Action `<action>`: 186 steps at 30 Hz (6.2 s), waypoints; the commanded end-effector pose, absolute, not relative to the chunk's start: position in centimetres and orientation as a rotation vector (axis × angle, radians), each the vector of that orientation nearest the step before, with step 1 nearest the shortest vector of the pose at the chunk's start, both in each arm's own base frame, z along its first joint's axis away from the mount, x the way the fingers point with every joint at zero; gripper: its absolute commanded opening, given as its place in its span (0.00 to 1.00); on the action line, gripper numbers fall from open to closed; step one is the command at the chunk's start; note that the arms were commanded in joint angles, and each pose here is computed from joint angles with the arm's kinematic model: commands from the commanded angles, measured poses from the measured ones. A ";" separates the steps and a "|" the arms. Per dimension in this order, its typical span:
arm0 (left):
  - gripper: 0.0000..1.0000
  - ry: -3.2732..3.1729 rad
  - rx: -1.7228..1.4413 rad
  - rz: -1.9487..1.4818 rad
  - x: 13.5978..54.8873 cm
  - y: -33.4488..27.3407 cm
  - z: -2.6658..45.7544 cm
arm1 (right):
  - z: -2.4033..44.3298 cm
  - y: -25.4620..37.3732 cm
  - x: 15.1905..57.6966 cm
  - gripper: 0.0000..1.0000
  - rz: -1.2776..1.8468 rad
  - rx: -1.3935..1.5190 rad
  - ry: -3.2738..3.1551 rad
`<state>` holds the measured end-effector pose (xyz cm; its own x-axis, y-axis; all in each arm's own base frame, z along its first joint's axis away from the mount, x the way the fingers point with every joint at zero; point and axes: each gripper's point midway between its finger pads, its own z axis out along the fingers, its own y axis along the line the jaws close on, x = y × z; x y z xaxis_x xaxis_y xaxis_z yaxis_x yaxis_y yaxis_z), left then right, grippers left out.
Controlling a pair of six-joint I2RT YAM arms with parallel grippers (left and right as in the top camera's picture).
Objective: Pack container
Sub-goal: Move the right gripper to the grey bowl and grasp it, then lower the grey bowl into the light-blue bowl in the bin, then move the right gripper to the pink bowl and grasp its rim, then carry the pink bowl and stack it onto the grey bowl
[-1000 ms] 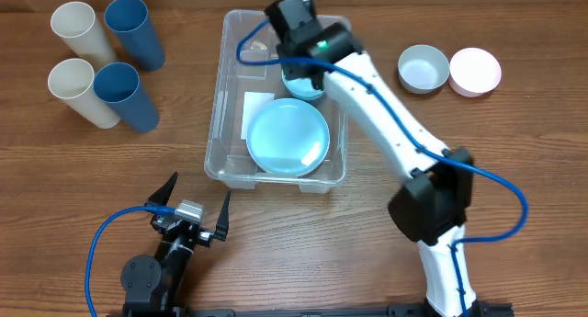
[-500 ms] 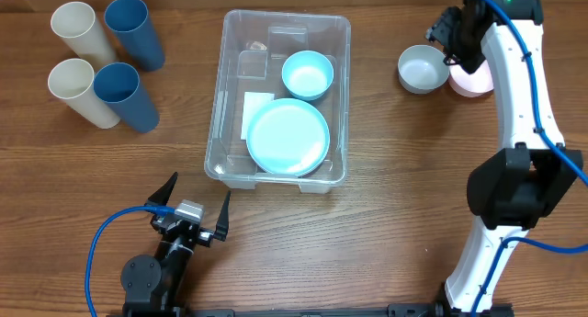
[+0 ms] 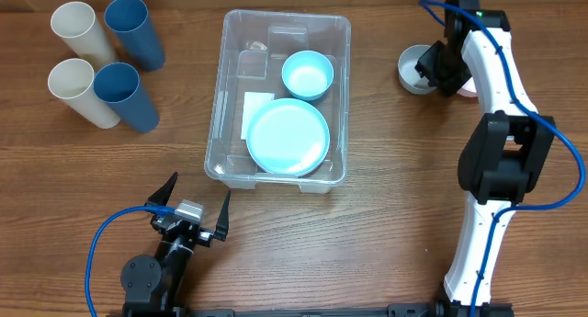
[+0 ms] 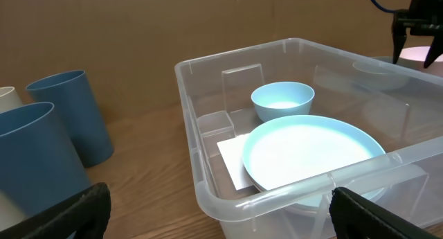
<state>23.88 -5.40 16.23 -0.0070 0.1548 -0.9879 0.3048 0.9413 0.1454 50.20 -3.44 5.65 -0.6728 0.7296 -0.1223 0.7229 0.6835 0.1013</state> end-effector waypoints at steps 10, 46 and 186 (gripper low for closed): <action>1.00 1.580 0.365 -0.106 23.9 -5.2 16.2 | 1.2 -3.1 49.3 0.04 0.039 1.259 2.814; 1.00 1.580 0.365 -0.106 23.9 -5.2 16.2 | 15.3 19.3 52.3 0.04 0.107 0.189 2.605; 1.00 1.580 0.365 -0.106 23.9 -5.2 16.2 | 7.9 23.6 49.2 0.39 0.160 -0.080 2.722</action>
<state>23.88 -5.40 16.23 -0.0071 0.1545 -0.9880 0.3048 0.9413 0.1450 48.87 23.70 7.35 -0.9209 -0.0464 -0.3870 -0.0914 0.9909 0.0987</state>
